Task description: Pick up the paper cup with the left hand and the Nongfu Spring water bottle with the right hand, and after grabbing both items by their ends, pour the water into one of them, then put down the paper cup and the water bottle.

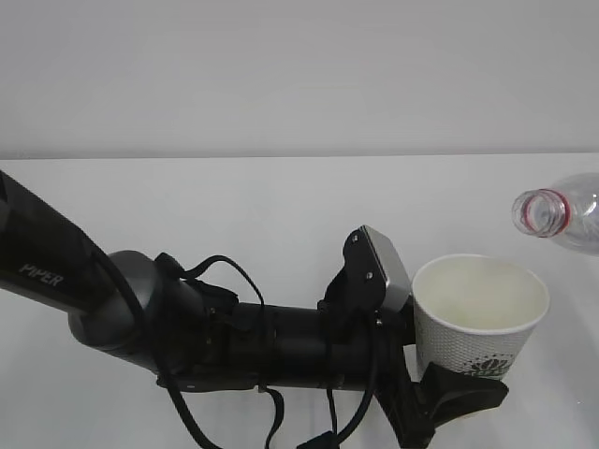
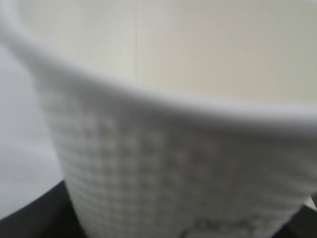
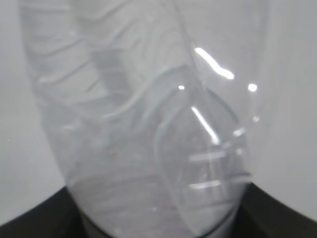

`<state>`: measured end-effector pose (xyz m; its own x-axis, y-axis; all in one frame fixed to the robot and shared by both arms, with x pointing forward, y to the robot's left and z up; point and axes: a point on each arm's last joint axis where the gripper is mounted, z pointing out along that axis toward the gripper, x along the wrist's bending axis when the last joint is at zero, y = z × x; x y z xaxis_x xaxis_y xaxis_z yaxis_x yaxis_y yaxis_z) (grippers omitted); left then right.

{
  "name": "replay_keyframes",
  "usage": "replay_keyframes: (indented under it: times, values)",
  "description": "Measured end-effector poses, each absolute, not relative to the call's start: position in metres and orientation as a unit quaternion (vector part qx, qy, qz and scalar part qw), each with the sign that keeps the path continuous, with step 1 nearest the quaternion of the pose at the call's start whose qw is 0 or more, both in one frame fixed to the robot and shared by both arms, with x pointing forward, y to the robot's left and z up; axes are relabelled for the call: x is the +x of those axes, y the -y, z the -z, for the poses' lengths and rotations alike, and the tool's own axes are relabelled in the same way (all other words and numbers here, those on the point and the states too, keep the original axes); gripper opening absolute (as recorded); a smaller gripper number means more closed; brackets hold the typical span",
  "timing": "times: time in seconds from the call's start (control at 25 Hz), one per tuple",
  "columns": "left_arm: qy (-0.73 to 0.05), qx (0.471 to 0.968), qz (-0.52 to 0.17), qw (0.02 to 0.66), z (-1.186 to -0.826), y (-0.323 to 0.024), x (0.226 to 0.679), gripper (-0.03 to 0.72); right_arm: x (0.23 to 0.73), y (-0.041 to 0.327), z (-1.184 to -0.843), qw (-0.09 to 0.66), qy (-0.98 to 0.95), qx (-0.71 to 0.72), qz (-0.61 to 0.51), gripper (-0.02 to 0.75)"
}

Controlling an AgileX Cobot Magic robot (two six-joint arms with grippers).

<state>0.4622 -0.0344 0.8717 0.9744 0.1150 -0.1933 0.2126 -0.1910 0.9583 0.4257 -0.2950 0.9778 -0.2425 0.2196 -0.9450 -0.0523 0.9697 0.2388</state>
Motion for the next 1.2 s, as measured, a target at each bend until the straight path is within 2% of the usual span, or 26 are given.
replay_keyframes:
  times: [1.2]
  values:
    - [-0.103,0.764,0.042,0.635,-0.8737,0.0349,0.4616,0.543,0.4257,0.2951,-0.9778,0.62,-0.782,-0.002,-0.066,0.43]
